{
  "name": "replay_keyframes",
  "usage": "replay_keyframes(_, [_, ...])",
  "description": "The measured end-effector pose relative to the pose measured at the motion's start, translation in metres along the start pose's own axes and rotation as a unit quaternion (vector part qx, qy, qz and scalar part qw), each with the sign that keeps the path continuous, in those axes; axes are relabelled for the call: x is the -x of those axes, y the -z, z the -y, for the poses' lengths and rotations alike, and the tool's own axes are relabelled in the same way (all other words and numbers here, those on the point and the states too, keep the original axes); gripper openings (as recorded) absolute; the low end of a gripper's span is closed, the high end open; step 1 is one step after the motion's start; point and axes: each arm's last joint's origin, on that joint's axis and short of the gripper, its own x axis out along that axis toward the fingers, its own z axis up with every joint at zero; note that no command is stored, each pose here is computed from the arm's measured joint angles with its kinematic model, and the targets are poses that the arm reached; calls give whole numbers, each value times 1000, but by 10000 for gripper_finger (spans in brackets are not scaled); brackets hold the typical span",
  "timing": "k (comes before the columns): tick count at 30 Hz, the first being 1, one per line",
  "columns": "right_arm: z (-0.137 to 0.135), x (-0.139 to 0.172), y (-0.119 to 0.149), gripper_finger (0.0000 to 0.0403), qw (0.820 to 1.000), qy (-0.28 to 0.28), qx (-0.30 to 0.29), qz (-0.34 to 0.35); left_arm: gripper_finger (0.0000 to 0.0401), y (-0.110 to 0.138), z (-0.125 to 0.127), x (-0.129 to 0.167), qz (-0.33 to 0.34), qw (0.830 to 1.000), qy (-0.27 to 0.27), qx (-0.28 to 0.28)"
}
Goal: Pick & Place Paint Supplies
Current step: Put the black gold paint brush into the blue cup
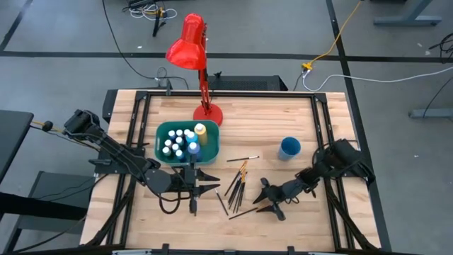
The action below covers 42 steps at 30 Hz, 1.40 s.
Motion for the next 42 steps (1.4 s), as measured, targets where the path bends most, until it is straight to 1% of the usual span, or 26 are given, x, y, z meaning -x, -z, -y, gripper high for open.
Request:
replay_keyframes(8, [-1, -17, 16, 179, 999, 14, 25, -14, 82, 0, 0, 0, 0, 1000, 1, -3])
replay_keyframes(12, [-1, -19, 20, 162, 999, 14, 29, -21, 82, 0, 0, 0, 0, 1000, 0, -3])
replay_keyframes(15, [-1, -19, 21, 126, 999, 6, 33, -27, 82, 0, 0, 0, 0, 1000, 0, -4])
replay_keyframes(20, [0, -19, 23, 29, 998, 8, 44, -36, 82, 0, 0, 0, 0, 1000, 0, -18])
replay_keyframes(21, [0, -19, 23, 19, 998, 8, 44, -37, 82, 0, 0, 0, 0, 1000, 0, -18])
replay_keyframes(22, [0, -19, 23, 16, 998, 9, 43, -39, 82, 0, 0, 0, 0, 1000, 0, -18])
replay_keyframes(26, [0, -19, 23, 39, 998, 13, 47, -38, 82, 0, 0, 0, 0, 1000, 0, -18])
replay_keyframes(28, [-1, -19, 22, 36, 998, 9, 51, -30, 82, 0, 0, 0, 0, 1000, 0, -19])
replay_keyframes(30, [-2, -18, 20, 22, 998, -8, 54, -23, 82, 0, 0, 0, 0, 1000, 0, -19])
replay_keyframes(32, [-3, -15, 14, 14, 998, -22, 56, -20, 82, 0, 0, 0, 0, 1000, 0, -19])
replay_keyframes(36, [-5, -5, 3, 20, 997, -23, 71, -23, 82, 0, 0, 0, 0, 1000, 0, -20])
replay_keyframes(38, [-7, 1, -8, 22, 997, -21, 76, -22, 82, 0, 0, 0, 0, 1000, 0, -20])
replay_keyframes(42, [-11, 13, -29, 13, 997, -16, 70, -39, 82, 0, 0, 0, 0, 1000, 1, -26])
